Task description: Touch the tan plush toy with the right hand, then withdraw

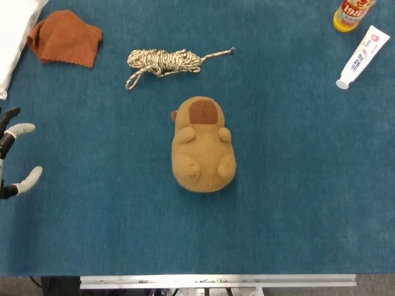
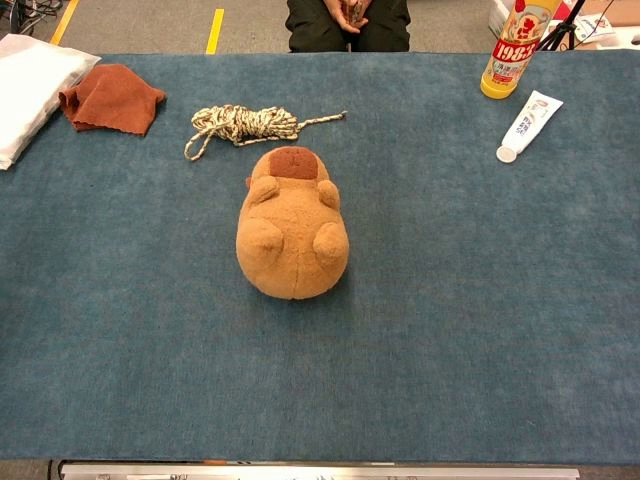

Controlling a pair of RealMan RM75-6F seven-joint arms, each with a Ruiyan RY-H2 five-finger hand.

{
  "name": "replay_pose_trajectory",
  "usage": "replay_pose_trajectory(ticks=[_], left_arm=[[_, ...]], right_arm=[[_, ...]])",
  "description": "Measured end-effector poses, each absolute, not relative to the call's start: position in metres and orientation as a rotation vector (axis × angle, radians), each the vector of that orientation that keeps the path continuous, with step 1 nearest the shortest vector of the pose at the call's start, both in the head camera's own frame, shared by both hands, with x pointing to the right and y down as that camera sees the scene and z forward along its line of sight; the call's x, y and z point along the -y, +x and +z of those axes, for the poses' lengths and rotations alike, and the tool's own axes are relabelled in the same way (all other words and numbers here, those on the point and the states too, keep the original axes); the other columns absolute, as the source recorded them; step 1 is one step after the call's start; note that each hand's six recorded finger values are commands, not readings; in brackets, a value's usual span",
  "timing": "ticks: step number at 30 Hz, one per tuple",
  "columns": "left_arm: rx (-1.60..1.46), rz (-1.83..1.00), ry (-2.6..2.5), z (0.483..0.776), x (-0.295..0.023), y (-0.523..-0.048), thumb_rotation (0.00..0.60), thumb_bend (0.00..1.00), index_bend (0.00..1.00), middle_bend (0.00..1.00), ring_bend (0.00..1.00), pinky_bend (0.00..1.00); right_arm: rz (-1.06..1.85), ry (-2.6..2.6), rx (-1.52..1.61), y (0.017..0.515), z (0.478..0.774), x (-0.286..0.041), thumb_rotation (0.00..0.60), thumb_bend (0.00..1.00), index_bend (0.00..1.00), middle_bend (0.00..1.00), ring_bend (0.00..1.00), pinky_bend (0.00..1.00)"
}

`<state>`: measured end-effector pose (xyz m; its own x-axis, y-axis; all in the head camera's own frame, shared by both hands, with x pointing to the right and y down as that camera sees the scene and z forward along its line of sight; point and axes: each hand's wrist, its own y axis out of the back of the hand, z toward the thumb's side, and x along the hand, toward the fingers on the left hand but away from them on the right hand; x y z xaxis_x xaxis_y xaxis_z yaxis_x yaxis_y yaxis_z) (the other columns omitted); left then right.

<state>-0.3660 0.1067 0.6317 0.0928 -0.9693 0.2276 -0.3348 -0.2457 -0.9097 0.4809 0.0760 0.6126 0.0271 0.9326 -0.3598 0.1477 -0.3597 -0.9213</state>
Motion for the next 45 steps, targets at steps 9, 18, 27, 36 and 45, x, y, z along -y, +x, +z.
replay_pose_trajectory(ticks=[9,18,27,36,45], left_arm=[[-1.300,-1.164,-1.679,0.631,-0.108,-0.366,0.600,0.21,0.27,0.13,0.04,0.07],[-1.286,-1.167,-1.691,0.632,-0.108,-0.364,0.600,0.21,0.27,0.13,0.04,0.07],[-1.289,-1.162,-1.696,0.631,-0.109,-0.362,0.600,0.21,0.27,0.13,0.04,0.07],[-1.317,-1.153,-1.689,0.625,-0.113,-0.366,0.600,0.21,0.27,0.13,0.04,0.07],[-1.332,-1.150,-1.682,0.622,-0.117,-0.369,0.600,0.21,0.27,0.13,0.04,0.07]], right_arm=[[1.361,-1.650,1.099,0.470,0.612,-0.073,0.600,0.15,0.05,0.23,0.14,0.12],[1.292,-1.691,1.012,0.451,0.607,-0.063,0.600,0.17,0.05,0.25,0.14,0.12],[1.155,-1.821,0.809,0.402,0.606,-0.053,0.600,0.37,0.07,0.29,0.15,0.15],[0.976,-1.950,0.704,0.335,0.610,-0.042,0.600,0.65,0.21,0.39,0.22,0.25],[0.923,-1.994,0.537,0.279,0.629,-0.040,0.600,0.76,0.22,0.40,0.22,0.25]])
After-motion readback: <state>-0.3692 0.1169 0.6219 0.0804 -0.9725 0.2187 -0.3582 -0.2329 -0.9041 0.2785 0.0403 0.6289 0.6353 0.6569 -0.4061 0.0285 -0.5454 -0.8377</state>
